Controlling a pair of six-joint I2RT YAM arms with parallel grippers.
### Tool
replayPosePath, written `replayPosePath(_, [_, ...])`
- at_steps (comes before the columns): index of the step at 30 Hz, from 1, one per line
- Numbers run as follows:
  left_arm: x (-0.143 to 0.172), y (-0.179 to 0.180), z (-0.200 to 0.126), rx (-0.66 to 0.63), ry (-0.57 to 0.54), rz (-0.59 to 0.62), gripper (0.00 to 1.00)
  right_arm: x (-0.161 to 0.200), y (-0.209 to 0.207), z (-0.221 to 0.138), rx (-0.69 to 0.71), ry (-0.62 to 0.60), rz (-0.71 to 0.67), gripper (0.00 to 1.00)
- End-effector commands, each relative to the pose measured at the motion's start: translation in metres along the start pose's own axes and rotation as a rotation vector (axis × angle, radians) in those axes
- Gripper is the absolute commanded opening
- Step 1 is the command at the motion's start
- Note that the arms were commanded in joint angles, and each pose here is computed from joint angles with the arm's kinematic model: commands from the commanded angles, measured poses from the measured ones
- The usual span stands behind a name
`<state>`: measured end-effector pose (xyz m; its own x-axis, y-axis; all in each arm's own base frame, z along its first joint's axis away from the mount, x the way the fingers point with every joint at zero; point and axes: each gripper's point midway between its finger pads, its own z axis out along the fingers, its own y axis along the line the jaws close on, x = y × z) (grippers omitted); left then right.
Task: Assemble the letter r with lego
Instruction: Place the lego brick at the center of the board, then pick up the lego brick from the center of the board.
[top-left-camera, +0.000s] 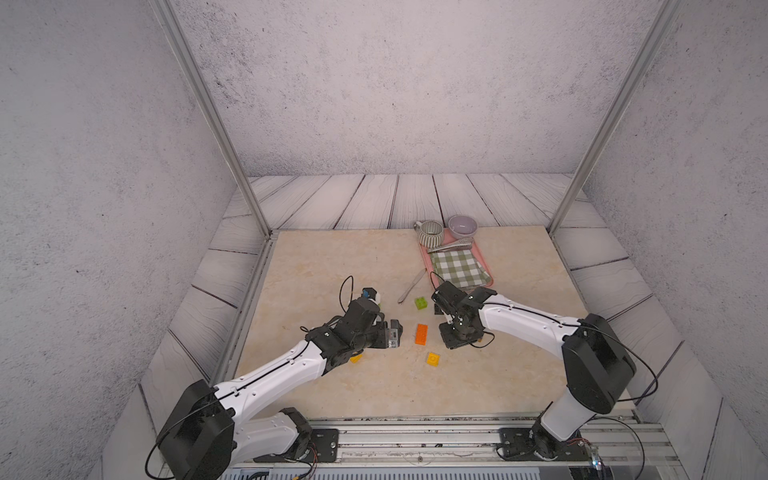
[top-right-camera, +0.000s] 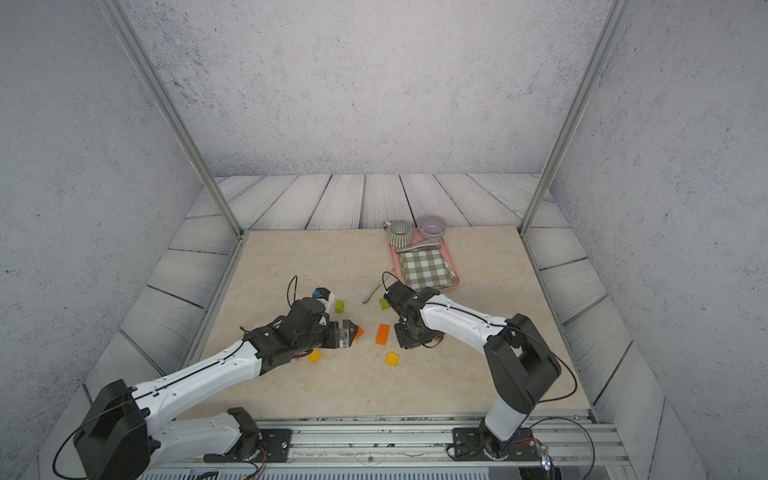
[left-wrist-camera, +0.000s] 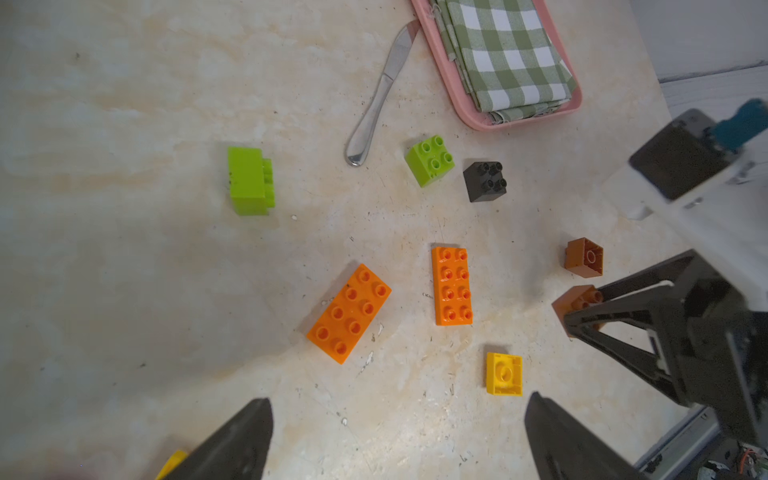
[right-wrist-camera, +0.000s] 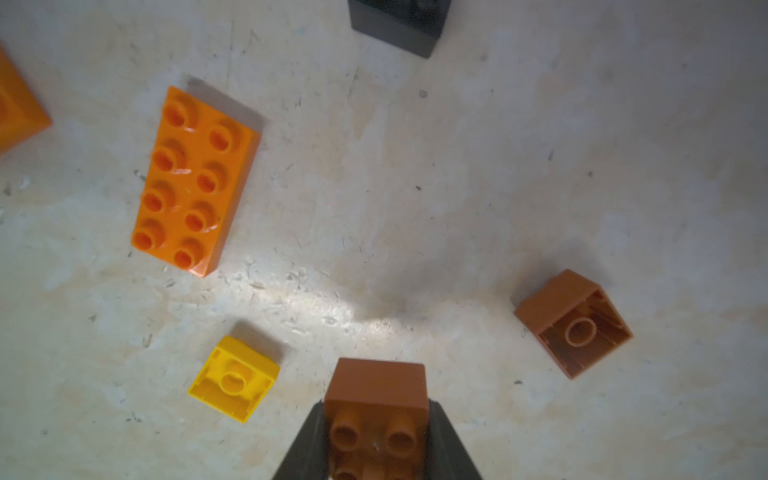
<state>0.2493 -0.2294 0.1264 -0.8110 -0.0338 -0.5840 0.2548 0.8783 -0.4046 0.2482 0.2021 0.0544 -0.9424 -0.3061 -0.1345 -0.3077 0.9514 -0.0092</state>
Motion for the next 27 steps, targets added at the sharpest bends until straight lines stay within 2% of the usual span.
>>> replayPosePath(1, [-0.003,-0.006,-0.004,0.017,0.013,-0.004,0.99,-0.008,0.007,0.01,-0.033,0.014,-0.004,0.2])
replayPosePath(6, [0.001,-0.002,-0.003,0.005,0.02,0.006,0.99,-0.008,0.01,0.024,-0.034,0.048,0.005,0.28])
replayPosePath(9, [0.002,-0.002,-0.003,0.012,0.023,0.009,0.98,-0.006,0.011,0.029,-0.038,0.061,0.009,0.4])
replayPosePath(11, [0.003,-0.003,-0.002,0.017,0.026,0.014,0.98,-0.006,0.011,0.029,-0.044,0.06,0.02,0.55])
replayPosePath(13, [0.003,-0.004,-0.003,0.02,0.028,0.03,0.98,-0.007,0.012,0.023,-0.059,0.047,0.033,0.71])
replayPosePath(14, [0.003,-0.005,-0.003,0.028,0.028,0.049,0.98,-0.009,0.012,0.017,-0.072,0.034,0.044,0.75])
replayPosePath(18, [-0.001,-0.015,-0.001,0.034,0.048,0.123,0.98,-0.016,0.013,-0.019,-0.189,-0.066,0.106,0.81])
replayPosePath(20, [-0.004,-0.027,0.003,0.009,0.054,0.192,0.98,-0.019,0.003,-0.037,-0.296,-0.139,0.207,0.82])
replayPosePath(23, [-0.005,-0.062,0.017,-0.008,0.078,0.311,0.99,-0.015,-0.044,-0.049,-0.48,-0.218,0.52,0.78])
replayPosePath(27, [0.01,-0.115,0.053,0.044,0.173,0.383,0.94,0.008,-0.105,-0.047,-0.509,-0.239,0.789,0.76])
